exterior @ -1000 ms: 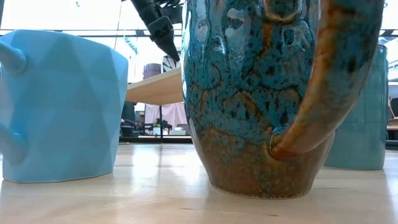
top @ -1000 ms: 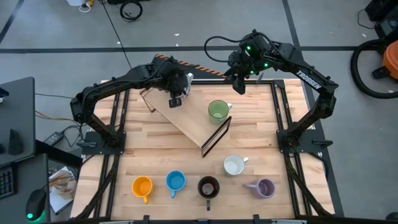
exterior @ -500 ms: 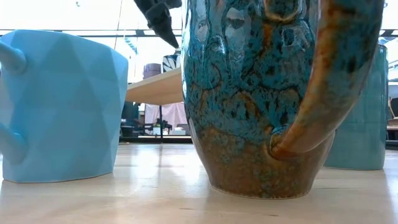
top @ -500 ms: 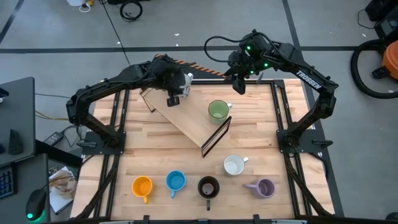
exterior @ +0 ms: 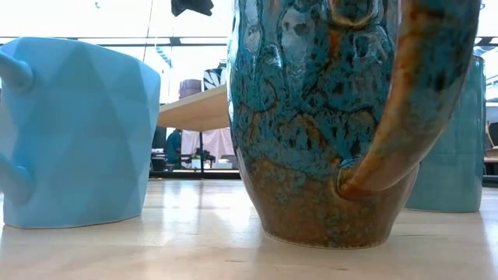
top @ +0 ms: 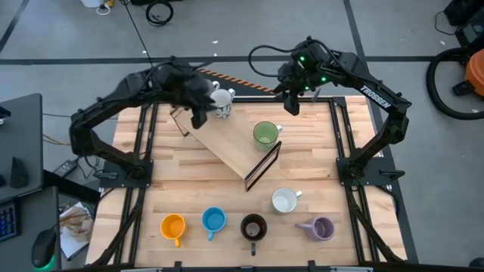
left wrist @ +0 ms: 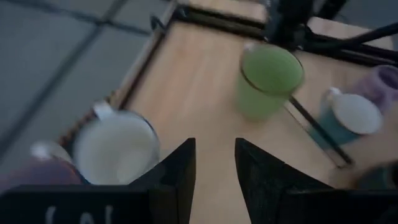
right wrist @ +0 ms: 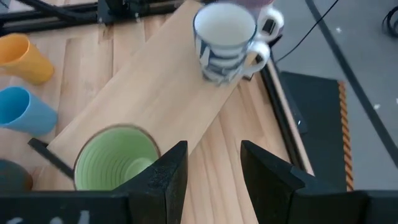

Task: Place coffee mugs
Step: Put the yellow mug on the shelf

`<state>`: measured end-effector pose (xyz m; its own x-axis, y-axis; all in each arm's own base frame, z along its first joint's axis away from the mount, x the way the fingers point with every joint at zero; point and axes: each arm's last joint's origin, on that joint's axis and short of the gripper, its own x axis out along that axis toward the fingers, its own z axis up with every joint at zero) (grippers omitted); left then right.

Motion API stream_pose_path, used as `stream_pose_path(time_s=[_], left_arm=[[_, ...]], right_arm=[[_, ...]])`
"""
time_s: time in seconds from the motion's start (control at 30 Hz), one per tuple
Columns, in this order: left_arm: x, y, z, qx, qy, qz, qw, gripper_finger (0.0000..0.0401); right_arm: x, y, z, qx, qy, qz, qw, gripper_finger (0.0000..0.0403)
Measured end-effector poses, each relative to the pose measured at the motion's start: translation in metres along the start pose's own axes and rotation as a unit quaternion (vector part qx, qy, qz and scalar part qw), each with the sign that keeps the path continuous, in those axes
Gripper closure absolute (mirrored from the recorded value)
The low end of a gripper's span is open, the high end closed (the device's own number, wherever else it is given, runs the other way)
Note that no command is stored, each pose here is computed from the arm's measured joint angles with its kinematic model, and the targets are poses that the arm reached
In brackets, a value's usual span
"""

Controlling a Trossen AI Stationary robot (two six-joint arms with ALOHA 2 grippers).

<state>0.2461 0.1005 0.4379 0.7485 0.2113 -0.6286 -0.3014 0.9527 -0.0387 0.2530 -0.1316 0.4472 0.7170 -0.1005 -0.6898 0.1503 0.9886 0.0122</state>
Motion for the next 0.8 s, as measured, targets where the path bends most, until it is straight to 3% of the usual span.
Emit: stream_pose_path(time_s=[0.2,0.47,0.8], left_arm=[[0.016,-0.018,-0.018,-0.035,0.065,-0.033,0.997,0.0282],[0.043,-0.066,-0.05,-0.061,0.145,-0.077,0.985,0.0282],[0.054,-0.123,-0.06,-0.05,0.063,-0.055,0.995,0.0282]], right_arm=[[-0.005,0.005,-0.008,0.009,0.031,0.024,0.999,0.0249],[-0.034,0.03,-0.012,-0.01,0.006,0.048,0.999,0.0249],[-0.062,0.065,-0.015,-0.025,-0.03,0.083,0.996,0.0249]])
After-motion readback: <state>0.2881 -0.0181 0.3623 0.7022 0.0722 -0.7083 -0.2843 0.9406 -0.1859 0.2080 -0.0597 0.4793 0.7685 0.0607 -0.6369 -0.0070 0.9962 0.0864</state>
